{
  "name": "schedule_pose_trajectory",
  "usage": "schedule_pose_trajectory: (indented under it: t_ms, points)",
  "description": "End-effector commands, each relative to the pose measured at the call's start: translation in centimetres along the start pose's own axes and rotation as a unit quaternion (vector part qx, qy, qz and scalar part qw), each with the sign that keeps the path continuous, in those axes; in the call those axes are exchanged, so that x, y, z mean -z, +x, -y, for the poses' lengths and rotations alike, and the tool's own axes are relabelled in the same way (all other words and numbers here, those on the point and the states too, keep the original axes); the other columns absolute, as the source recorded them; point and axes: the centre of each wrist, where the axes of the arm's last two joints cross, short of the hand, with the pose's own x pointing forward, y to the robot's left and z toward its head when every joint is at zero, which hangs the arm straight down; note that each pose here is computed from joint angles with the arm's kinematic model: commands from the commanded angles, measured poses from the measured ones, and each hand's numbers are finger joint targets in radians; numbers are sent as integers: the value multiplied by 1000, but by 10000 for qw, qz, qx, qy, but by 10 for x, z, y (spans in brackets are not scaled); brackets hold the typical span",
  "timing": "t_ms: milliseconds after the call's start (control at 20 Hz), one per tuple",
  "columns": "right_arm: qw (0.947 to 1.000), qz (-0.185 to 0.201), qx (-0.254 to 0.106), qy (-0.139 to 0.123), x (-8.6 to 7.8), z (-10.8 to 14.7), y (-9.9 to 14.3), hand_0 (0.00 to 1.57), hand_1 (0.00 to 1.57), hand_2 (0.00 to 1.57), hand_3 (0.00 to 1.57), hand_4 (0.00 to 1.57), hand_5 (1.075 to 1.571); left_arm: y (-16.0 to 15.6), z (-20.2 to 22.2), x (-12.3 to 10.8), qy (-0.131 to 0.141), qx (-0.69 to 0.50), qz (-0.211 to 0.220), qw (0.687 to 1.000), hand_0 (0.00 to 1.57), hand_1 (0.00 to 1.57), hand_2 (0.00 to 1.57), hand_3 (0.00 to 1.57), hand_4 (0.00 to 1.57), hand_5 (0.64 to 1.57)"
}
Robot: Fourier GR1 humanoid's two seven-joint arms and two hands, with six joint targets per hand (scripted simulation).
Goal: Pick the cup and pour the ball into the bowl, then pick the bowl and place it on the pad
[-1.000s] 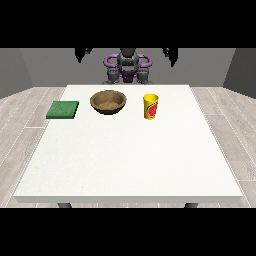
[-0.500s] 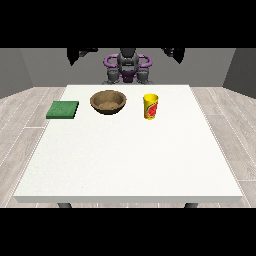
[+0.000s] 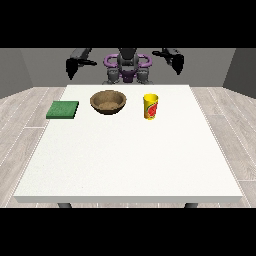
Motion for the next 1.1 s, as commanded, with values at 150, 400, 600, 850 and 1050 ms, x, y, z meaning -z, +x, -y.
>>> schedule_pose_trajectory:
  t_ms: [150,400,600,850,1050]
  points:
    - [9989,438,-34,162,37,3,7,0,0,0,0,0,1569,-21,-6,30,103,-1,473,9988,0,0,0,0,0,1390]
    - [9971,710,-32,282,47,-12,9,0,0,0,0,0,1569,-57,0,29,186,170,507,9984,0,0,0,0,0,1358]
    - [9987,475,4,205,62,-26,7,0,0,0,0,0,1570,-73,25,33,27,139,327,9994,0,0,0,0,0,1382]
    - [9964,717,7,444,67,-7,17,0,0,0,0,0,1570,-85,-6,39,402,160,554,9975,0,0,0,0,0,1379]
    - [9962,770,31,412,80,0,30,0,0,0,0,0,1570,-99,8,40,346,330,423,9980,0,0,0,0,0,1341]
